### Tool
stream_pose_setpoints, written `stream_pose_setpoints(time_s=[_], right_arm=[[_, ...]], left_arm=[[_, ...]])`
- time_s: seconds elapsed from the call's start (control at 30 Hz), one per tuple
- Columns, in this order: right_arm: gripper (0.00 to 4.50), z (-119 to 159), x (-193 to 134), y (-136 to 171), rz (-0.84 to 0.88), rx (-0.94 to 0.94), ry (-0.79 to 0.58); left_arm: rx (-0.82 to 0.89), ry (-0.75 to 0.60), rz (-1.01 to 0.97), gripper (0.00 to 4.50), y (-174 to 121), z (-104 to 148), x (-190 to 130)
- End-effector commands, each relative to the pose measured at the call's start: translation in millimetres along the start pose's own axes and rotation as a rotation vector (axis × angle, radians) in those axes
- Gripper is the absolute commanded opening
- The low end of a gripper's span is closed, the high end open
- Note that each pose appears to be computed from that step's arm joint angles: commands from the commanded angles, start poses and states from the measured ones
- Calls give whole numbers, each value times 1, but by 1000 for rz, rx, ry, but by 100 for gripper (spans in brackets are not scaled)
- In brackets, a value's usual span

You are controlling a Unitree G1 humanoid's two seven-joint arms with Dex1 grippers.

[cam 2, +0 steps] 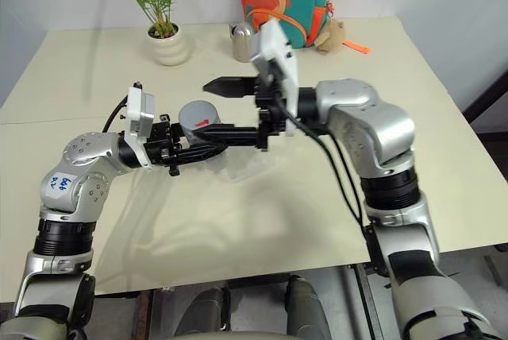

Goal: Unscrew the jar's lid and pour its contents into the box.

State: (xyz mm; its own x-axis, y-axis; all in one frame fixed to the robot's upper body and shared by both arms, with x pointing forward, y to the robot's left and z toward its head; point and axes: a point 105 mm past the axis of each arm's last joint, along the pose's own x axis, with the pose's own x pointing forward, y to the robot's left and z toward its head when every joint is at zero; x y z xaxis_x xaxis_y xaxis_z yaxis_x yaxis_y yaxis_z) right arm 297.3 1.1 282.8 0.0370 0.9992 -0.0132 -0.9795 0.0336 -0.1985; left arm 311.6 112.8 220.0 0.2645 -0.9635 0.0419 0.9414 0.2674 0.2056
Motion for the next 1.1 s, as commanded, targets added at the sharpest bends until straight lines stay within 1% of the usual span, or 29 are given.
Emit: stream_pose_setpoints(time_s=[0.03, 0.17, 0.37, 0.57, 0.67, 0.87, 0.97, 1.1], right_arm=[[447, 10, 9, -2, -31, -53, -9], [447, 8, 9, -14, -81, -72, -4], [447, 9, -3, -27, -126, -75, -5], [447, 13, -35, -33, -139, -93, -9], [447, 6, -54, -34, -151, -114, 55], [447, 9, -78, -31, -157, -59, 47], [447, 16, -74, -26, -124, -49, 16], [447, 21, -52, -14, -62, -53, -27]], left_arm=[[43, -27, -18, 193, -2, 11, 4], [42, -32, -22, 193, -2, 12, 5], [41, -34, -19, 193, -3, 12, 5], [43, -35, -12, 193, -3, 13, 4], [44, -36, -11, 193, -3, 13, 3], [44, -35, 15, 193, -2, 13, -4], [42, -25, 21, 193, -1, 11, -6], [44, -23, 23, 193, 1, 11, -5]])
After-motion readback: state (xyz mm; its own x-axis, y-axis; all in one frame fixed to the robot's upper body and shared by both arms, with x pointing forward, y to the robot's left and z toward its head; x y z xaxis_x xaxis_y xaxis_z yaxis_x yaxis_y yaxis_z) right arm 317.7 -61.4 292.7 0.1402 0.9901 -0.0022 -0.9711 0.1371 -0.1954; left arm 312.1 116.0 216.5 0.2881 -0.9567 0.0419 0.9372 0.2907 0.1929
